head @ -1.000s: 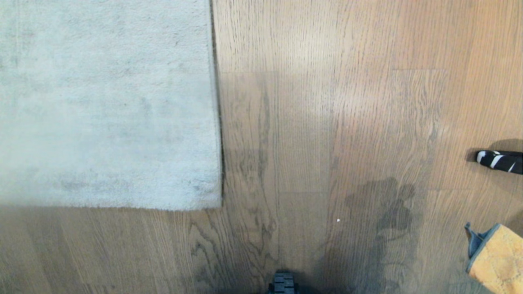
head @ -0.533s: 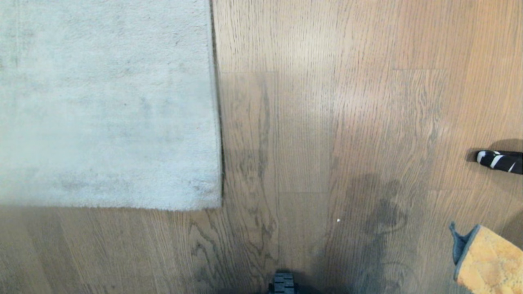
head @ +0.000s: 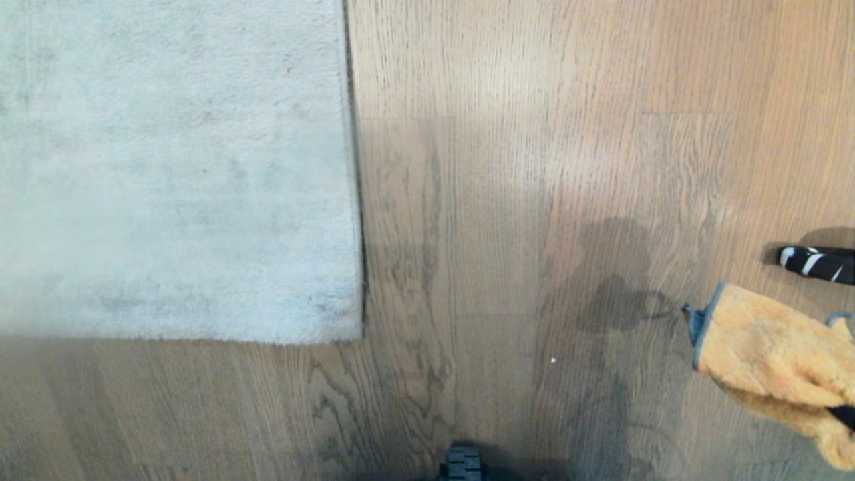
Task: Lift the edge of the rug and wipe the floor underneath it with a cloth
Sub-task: Put down the rag
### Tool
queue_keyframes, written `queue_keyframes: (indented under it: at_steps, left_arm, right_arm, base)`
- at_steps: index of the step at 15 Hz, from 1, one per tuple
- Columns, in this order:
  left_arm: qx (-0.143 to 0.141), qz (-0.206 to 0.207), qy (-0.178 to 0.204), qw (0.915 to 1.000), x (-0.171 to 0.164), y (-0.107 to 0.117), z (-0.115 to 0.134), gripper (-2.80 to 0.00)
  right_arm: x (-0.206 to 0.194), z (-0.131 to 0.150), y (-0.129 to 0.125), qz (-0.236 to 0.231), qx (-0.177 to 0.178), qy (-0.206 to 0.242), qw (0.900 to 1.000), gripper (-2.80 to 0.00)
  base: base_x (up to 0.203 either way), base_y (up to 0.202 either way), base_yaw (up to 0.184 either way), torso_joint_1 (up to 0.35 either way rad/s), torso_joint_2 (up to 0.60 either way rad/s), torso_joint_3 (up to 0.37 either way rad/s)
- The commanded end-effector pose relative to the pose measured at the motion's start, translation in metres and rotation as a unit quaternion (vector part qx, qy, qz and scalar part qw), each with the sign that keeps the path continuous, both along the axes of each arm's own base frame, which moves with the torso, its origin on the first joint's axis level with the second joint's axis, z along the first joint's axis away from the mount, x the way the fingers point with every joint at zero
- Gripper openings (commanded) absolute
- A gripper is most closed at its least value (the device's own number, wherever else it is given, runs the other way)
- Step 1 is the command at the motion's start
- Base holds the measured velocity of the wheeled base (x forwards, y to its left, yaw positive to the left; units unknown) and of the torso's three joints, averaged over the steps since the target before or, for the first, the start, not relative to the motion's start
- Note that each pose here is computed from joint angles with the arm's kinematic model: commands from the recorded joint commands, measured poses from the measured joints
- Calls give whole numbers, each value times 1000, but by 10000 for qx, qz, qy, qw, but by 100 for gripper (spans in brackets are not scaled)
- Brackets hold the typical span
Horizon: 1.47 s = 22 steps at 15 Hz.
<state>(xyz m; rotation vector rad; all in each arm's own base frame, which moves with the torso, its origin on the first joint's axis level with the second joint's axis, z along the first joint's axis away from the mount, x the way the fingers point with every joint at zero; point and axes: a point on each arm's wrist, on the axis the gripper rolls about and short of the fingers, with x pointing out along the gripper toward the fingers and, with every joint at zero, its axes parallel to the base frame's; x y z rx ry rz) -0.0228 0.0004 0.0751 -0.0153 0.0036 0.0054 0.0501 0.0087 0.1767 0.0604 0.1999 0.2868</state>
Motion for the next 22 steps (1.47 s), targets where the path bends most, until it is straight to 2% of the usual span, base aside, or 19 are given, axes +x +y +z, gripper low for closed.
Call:
queue_keyframes:
  at_steps: [1,3,5,8,11,14,19,22]
  left_arm:
    - [0,4,-3,10000,0,0,0,-280]
    - [0,4,-3,10000,0,0,0,-280]
    - [0,4,-3,10000,0,0,0,-280]
    - [0,4,-3,10000,0,0,0,-280]
    - [0,4,-3,10000,0,0,0,-280]
    - [0,4,-3,10000,0,0,0,-280]
    - [0,4,5,10000,0,0,0,-280]
    - [0,4,-3,10000,0,0,0,-280]
  right_arm:
    - [50,1,7,150,-31,610,9980,-280]
    - [93,7,13,188,5,589,9981,-280]
    - [136,16,15,54,52,304,9995,-280]
    - [186,47,6,-552,118,-384,9977,-280]
    - [218,79,-16,-1117,184,-912,9894,-280]
    - [227,100,-41,-1554,122,-1017,9825,-280]
    - [204,141,-65,-2031,-234,-1184,9717,-280]
    - [206,140,-73,-2156,-288,-1036,9706,-280]
  base:
    - [0,0,0,0,0,0]
    - [0,0,0,0,0,0]
    - [0,0,0,0,0,0]
    - [0,0,0,0,0,0]
    - [0,0,0,0,0,0]
    - [0,0,0,0,0,0]
    - [0,0,0,0,0,0]
    - [0,0,0,0,0,0]
